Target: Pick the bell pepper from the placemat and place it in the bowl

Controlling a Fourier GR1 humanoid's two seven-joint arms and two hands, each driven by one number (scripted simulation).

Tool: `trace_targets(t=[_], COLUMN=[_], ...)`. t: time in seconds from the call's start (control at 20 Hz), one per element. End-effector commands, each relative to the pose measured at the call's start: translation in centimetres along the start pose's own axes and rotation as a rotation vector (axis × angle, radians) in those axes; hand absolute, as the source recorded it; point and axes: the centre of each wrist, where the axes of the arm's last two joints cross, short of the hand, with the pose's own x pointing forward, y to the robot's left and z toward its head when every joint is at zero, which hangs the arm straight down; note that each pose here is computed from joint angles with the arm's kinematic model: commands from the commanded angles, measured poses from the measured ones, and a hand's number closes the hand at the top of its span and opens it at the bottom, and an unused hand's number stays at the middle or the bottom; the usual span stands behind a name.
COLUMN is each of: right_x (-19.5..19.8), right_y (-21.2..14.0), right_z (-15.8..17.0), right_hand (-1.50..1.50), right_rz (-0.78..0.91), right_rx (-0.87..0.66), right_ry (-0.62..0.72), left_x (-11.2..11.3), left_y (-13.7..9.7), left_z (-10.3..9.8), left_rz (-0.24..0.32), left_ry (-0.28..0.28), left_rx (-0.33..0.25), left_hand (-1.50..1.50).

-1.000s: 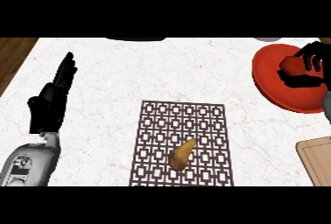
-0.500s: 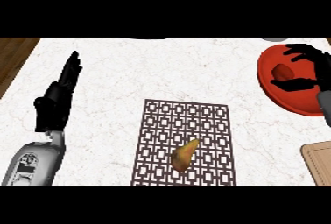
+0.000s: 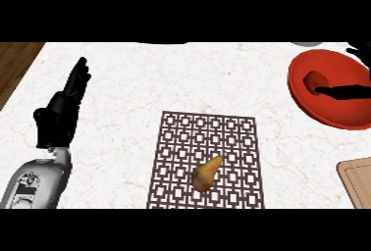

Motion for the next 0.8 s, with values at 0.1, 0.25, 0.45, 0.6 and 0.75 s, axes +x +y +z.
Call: trace_targets(t=[0.1,0.25,0.45,0.6,0.75], right_x=[-1.0,-2.2,-2.7,-2.7,-4.1], right_y=[-4.9,-7.7,-10.9,-13.2,-12.5], right_z=[1.5,3.5,5.3,6.4,8.1], right_hand=[-1.50,-1.50,-1.50,-1.50,-1.50], right_rz=[-0.134,-0.171,-0.265,-0.315,-0.325], right_rx=[-0.010,-0.012,0.029,0.074,0.106], right_ry=[0.021,0.002,-0.011,-0.039,-0.036], left_x=[-0.4,-1.2,0.0,-0.1,-1.4], left_y=[0.1,1.2,1.2,0.2,1.0], left_z=[0.0,0.7,0.3,0.2,0.3], left_rz=[-0.008,-0.014,-0.022,-0.002,-0.015], left_ry=[0.009,0.015,0.013,0.018,0.019], left_rx=[0.009,0.009,0.029,0.038,0.040], left_hand=[0.00,0.00,0.00,0.00,0.00])
